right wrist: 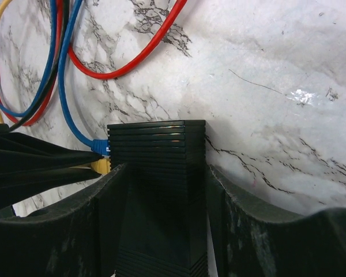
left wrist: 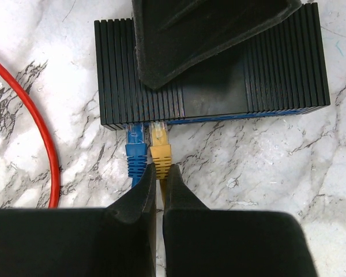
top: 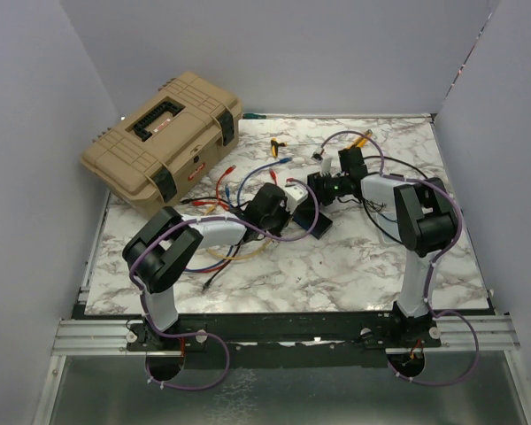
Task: Insert the plug into the switch port
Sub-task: Insert the connector into the switch port.
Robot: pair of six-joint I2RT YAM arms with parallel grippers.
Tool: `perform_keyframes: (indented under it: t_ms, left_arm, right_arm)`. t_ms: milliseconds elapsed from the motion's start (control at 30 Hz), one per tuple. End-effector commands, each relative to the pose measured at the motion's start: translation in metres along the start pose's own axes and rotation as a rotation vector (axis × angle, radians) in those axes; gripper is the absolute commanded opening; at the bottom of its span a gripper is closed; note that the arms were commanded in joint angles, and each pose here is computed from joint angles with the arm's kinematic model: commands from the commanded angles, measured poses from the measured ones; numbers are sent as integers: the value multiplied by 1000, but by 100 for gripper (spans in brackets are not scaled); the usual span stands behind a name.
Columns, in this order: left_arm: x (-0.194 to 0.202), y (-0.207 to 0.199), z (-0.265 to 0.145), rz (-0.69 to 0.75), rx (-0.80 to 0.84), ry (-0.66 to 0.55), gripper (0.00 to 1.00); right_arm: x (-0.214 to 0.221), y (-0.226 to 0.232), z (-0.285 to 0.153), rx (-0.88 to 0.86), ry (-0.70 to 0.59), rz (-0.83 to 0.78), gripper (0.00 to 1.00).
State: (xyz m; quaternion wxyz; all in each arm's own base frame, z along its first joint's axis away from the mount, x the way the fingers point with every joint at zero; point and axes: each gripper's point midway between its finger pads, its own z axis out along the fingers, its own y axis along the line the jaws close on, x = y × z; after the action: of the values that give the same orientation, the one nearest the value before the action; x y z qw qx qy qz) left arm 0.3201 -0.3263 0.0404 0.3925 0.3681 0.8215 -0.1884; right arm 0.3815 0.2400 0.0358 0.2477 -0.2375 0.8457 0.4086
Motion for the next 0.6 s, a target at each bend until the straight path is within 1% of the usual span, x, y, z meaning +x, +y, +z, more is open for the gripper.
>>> perform_keyframes:
  t_ms: [0, 200, 433, 567]
  left_arm:
    - [-43, -1, 6, -18, -12, -127, 0]
    - [-41, 0, 13, -50, -28, -122, 0]
    - [-66, -6, 14, -36, -8, -186, 0]
    - [-78, -7, 15, -12, -6, -222, 0]
  right_arm:
    - [48, 18, 13, -94, 151, 106, 58]
    - [54, 28, 15, -130, 173, 119, 58]
    - [71, 39, 21, -156, 229, 93, 58]
    - [76, 48, 22, -203, 253, 94, 58]
